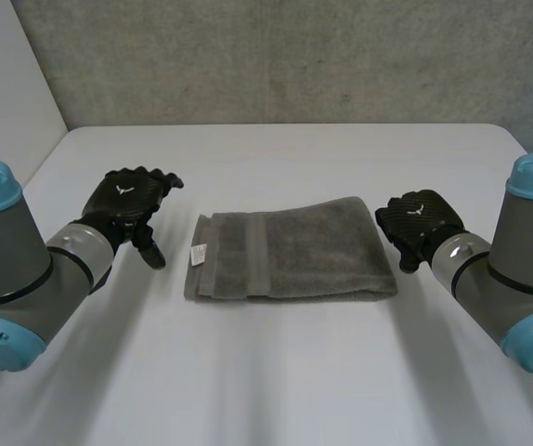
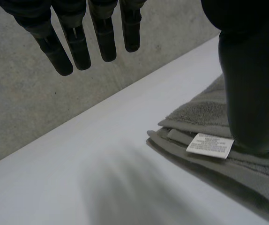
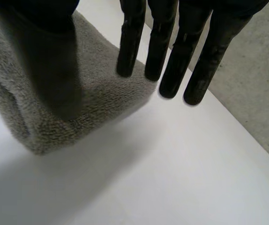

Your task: Fold the towel.

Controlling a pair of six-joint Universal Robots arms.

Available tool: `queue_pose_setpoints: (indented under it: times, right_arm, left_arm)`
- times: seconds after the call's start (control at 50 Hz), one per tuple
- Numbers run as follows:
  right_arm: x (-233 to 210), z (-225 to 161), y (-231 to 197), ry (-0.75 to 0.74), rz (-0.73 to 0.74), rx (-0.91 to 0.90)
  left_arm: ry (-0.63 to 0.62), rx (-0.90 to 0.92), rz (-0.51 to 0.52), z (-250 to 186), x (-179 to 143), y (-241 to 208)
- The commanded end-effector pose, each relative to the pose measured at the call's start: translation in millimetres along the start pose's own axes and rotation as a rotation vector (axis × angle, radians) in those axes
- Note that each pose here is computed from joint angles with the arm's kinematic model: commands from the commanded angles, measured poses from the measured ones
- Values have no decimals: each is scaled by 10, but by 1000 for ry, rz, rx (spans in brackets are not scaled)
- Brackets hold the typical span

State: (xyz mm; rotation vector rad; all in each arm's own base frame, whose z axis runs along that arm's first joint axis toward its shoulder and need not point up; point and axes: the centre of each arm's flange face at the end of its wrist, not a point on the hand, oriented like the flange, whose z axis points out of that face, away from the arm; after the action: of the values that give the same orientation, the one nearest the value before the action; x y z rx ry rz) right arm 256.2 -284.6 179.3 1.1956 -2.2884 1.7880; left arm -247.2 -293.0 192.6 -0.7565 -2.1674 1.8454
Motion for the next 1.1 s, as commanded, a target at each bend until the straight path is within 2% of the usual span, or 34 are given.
queue_pose_setpoints:
  times: [0.02, 0.18, 0.44, 0.54, 0.6, 0.64, 0.66, 0.68, 0.7, 0.76, 0.82, 0.9, 0.98, 1.1]
  right_arm:
    - [-143, -23, 185, -86, 75, -11]
    - [-139, 55, 410, -89, 110, -17]
    - [-53, 174, 451, -52, 111, -24]
    - [-11, 188, 282, -43, 84, 22]
    - [17, 209, 34, -37, 58, 89]
    - [-244, 159, -370, -99, 17, 195]
    - [-246, 158, -372, -99, 17, 195]
    - [-427, 116, -558, -141, -2, 241]
    - [-587, 92, -642, -177, -16, 251]
    - [-710, 62, -686, -202, -21, 238]
    - [-747, 1, -445, -188, 29, 128]
    - [-745, -35, -291, -169, 38, 144]
    - [-349, 10, 71, -63, 95, 83]
    - [-184, 3, 323, -44, 119, 21]
  left_arm:
    - [6, 4, -33, -12, 19, -13]
    - [13, 3, -33, -15, 44, -11]
    - [19, 15, -31, -14, 73, -24]
    - [17, 22, -30, -5, 67, -46]
    - [13, 34, -30, 11, 51, -81]
    - [10, 41, -29, 18, 39, -104]
    - [6, 49, -30, 29, 25, -126]
    - [6, 49, -30, 29, 25, -127]
    - [2, 58, -32, 36, 16, -154]
    - [1, 61, -44, 36, 13, -164]
    - [4, 54, -59, 17, 22, -143]
    - [8, 47, -64, -1, 37, -120]
    - [14, 41, -65, -9, 56, -97]
    - [16, 40, -66, -6, 64, -86]
